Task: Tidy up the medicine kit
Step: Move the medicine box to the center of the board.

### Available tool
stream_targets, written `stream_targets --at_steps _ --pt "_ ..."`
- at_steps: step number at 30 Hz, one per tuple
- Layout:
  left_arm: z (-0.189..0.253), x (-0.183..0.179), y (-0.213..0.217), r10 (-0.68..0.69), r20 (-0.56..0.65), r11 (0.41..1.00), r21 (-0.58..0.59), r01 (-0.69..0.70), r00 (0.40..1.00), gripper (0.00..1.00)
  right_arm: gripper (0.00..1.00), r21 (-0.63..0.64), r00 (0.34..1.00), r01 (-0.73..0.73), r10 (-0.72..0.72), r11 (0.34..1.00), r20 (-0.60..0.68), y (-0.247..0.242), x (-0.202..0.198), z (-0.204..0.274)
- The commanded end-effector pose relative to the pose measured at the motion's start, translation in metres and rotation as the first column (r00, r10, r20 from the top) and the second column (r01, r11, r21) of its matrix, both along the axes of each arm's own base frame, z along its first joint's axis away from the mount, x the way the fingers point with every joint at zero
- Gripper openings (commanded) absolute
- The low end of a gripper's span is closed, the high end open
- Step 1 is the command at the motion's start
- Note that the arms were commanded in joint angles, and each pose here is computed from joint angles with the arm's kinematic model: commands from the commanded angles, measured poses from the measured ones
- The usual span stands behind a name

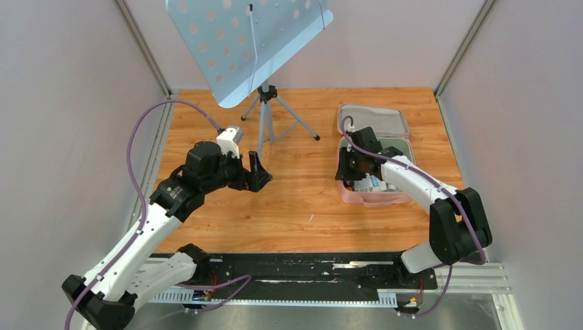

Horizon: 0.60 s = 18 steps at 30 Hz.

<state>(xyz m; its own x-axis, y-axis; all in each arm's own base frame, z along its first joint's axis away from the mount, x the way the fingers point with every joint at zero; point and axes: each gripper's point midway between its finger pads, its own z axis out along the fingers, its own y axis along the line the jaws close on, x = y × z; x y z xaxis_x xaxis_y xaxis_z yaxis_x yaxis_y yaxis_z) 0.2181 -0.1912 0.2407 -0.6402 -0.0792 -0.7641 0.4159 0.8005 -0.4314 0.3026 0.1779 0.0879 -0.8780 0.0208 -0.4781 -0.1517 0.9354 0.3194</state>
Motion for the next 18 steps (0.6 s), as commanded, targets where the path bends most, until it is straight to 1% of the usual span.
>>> stream_targets --at_steps 1,5,7,14,18 --pt "0.004 0.001 0.004 0.005 0.028 1.0 0.004 -0.005 1.0 1.0 0.19 0.052 1.0 -0.007 0.008 0.999 -0.01 0.016 -0.012 0.01" --pt "0.003 0.0 0.005 0.008 0.027 1.0 0.008 -0.009 1.0 1.0 0.05 0.052 0.999 -0.037 0.038 0.998 -0.018 0.026 -0.021 0.01" --pt "0.003 0.0 0.006 0.011 0.027 1.0 0.008 -0.011 1.0 1.0 0.0 0.05 0.998 -0.052 0.054 0.997 -0.024 0.032 -0.027 0.01" --pt "0.001 -0.001 0.006 0.011 0.023 1.0 0.013 -0.012 1.0 1.0 0.0 0.05 0.994 -0.089 0.092 0.995 -0.061 0.051 -0.054 0.006" --pt "0.001 -0.001 0.006 0.012 0.021 1.0 0.013 -0.012 1.0 1.0 0.0 0.071 0.994 -0.097 0.101 0.993 -0.053 0.057 -0.062 0.014"
